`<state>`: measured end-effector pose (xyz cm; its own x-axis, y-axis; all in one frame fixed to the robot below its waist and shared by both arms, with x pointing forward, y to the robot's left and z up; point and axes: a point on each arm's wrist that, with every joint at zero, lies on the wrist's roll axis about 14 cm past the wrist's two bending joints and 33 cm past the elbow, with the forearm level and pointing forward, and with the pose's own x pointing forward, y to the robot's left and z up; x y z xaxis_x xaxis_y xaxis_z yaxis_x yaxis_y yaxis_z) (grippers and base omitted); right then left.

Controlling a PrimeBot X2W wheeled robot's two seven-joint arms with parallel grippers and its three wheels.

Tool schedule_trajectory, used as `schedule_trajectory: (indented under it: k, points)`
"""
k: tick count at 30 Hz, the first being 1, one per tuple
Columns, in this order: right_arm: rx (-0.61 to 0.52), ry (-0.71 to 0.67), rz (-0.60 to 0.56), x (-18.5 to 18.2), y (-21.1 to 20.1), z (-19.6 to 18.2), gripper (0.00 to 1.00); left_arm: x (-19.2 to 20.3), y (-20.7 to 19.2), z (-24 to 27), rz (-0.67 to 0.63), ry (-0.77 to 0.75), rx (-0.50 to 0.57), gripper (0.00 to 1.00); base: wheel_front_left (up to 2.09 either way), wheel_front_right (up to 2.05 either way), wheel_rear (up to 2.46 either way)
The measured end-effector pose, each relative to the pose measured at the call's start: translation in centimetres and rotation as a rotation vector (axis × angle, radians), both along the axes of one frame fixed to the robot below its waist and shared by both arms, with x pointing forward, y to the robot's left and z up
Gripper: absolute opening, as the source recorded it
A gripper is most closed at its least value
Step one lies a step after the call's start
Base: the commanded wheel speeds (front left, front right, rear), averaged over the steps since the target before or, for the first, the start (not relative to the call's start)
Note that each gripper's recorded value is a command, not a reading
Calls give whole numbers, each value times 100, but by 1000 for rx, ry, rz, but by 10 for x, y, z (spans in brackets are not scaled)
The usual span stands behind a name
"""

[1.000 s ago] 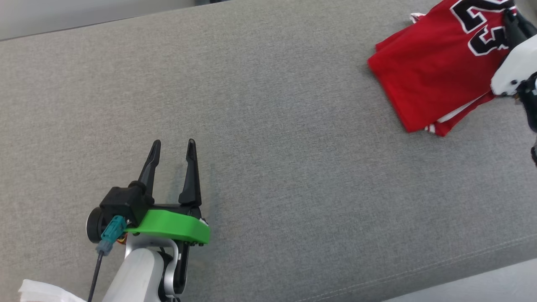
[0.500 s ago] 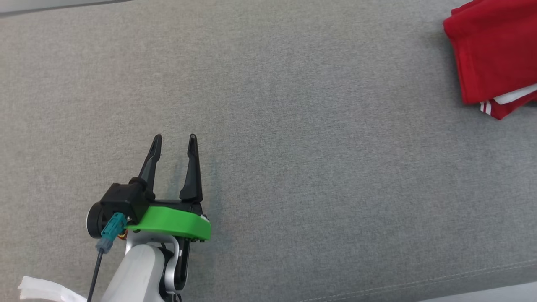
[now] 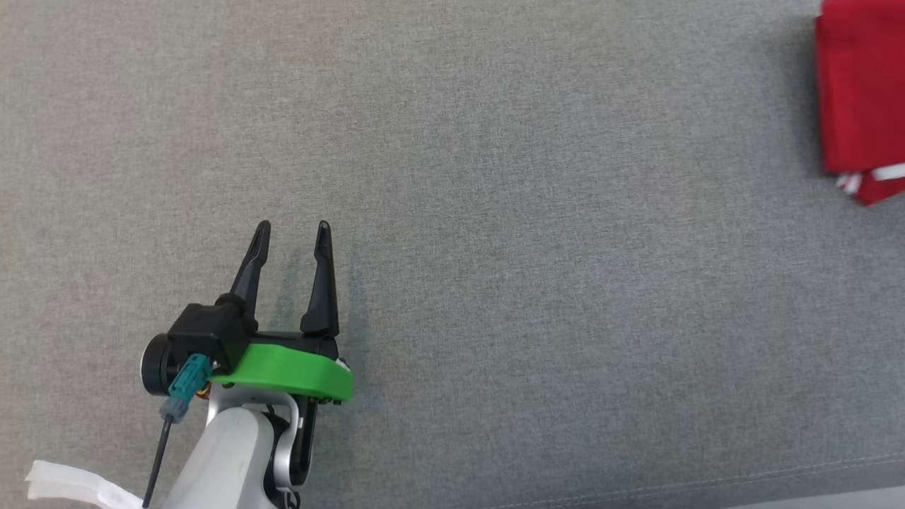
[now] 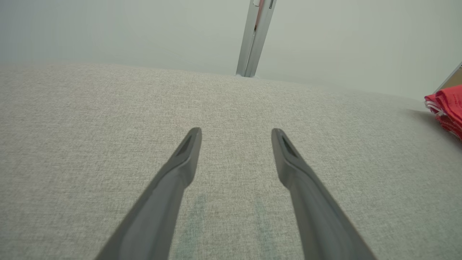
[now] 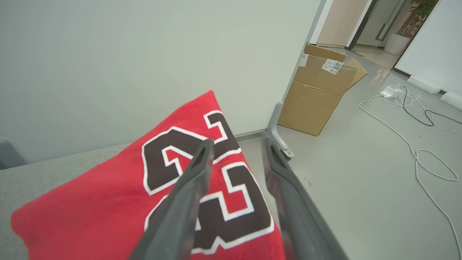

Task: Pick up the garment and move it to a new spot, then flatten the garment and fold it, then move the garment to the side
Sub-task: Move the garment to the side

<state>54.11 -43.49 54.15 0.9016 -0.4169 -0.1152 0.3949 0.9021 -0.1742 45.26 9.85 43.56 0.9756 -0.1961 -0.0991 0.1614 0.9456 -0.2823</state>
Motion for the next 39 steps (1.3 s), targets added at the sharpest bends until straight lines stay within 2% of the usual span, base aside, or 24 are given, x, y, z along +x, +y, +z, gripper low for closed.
schedule_trajectory:
  k: [7,16,24,32,39]
  points:
    - [-17,-33,27,-2,12,-4,100,0,-7,4,-23,-7,2,100,0,0,0]
    - [-48,-95,115,3,39,20,100,-4,-15,16,-46,-30,0,100,0,0,0]
    - [-37,-165,268,5,100,38,100,-10,-13,32,-38,-59,-9,100,0,0,0]
    - [29,-229,415,-24,167,34,100,-26,2,45,26,-73,-29,100,0,0,0]
    - [120,-269,482,-64,211,16,100,-45,25,46,98,-67,-17,100,0,0,0]
